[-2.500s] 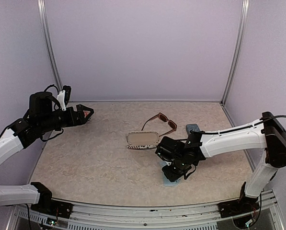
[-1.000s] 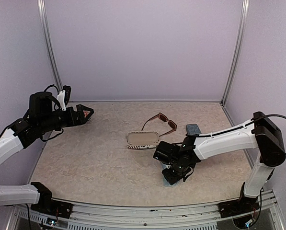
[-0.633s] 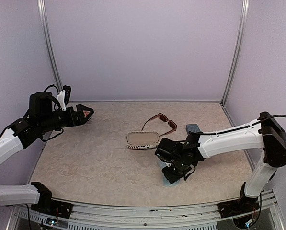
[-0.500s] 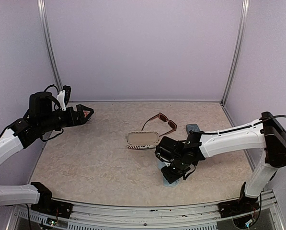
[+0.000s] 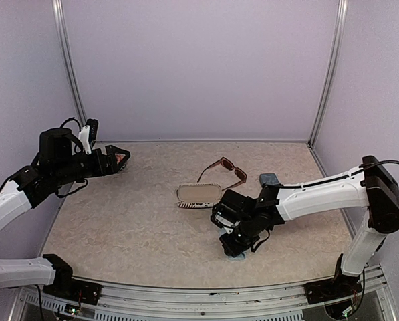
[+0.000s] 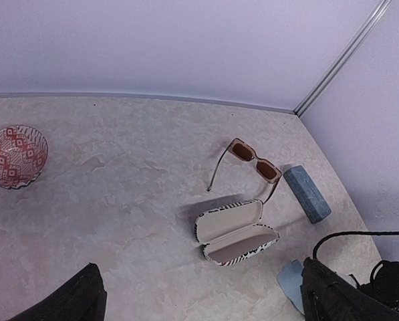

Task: Organize the sunglasses
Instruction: Fold the glasses cleaning cloth at the center of the board.

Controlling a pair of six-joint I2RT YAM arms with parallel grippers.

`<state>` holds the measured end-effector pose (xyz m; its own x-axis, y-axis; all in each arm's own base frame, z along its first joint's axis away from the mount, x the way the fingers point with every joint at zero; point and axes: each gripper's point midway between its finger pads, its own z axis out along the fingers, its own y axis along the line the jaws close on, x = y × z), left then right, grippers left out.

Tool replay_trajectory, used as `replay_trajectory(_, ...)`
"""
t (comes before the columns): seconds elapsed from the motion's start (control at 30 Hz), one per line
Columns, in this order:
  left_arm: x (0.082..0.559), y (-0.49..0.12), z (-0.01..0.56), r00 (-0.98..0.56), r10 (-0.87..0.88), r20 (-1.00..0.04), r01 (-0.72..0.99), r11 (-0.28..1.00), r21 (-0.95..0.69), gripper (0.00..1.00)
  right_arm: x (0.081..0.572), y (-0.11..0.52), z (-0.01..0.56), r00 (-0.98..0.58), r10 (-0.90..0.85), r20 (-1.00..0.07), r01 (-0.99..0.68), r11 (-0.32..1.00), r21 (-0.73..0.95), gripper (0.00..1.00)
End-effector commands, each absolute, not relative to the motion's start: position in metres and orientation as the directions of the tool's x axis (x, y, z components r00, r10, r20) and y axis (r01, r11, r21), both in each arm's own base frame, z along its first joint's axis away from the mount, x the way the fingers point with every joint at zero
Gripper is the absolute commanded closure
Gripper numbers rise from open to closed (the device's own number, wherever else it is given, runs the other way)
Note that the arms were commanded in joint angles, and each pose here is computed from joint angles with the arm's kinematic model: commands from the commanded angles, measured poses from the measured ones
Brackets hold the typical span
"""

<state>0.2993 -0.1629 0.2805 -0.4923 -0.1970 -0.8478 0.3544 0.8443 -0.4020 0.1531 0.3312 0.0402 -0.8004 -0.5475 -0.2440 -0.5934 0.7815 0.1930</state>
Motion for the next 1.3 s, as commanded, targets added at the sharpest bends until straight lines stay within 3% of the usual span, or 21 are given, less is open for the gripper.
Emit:
replay_trajectory(0.0,0.297,-0.161,0.278,-0.497,-0.201,-0.844,0.352,0.843,-0.408,0.01,0.153,0.335,0.043,-0.800,-0.541,-0.259,-0.591,0.785,0.188,0.77)
replay_trajectory(0.27,0.299,-0.163,0.274,-0.510,-0.197,-0.838,0.354,0.840,-0.412,0.01,0.172,0.301,0.064,-0.847,-0.416,-0.332,-0.477,0.870,0.124,0.70)
replay_trajectory(0.6,0.300,-0.167,0.271,-0.519,-0.195,-0.832,0.361,0.833,-0.420,0.01,0.155,0.276,0.039,-0.933,-0.283,-0.223,-0.331,0.917,0.222,0.65)
replay_trajectory(1.03,0.299,-0.167,0.269,-0.525,-0.188,-0.830,0.362,0.834,-0.418,0.01,0.161,0.289,0.034,-0.959,-0.208,-0.194,-0.267,0.895,0.357,0.67)
replay_trajectory(1.27,0.300,-0.167,0.270,-0.522,-0.187,-0.832,0.360,0.836,-0.414,0.01,0.163,0.280,0.022,-0.968,-0.189,-0.167,-0.235,0.917,0.321,0.71)
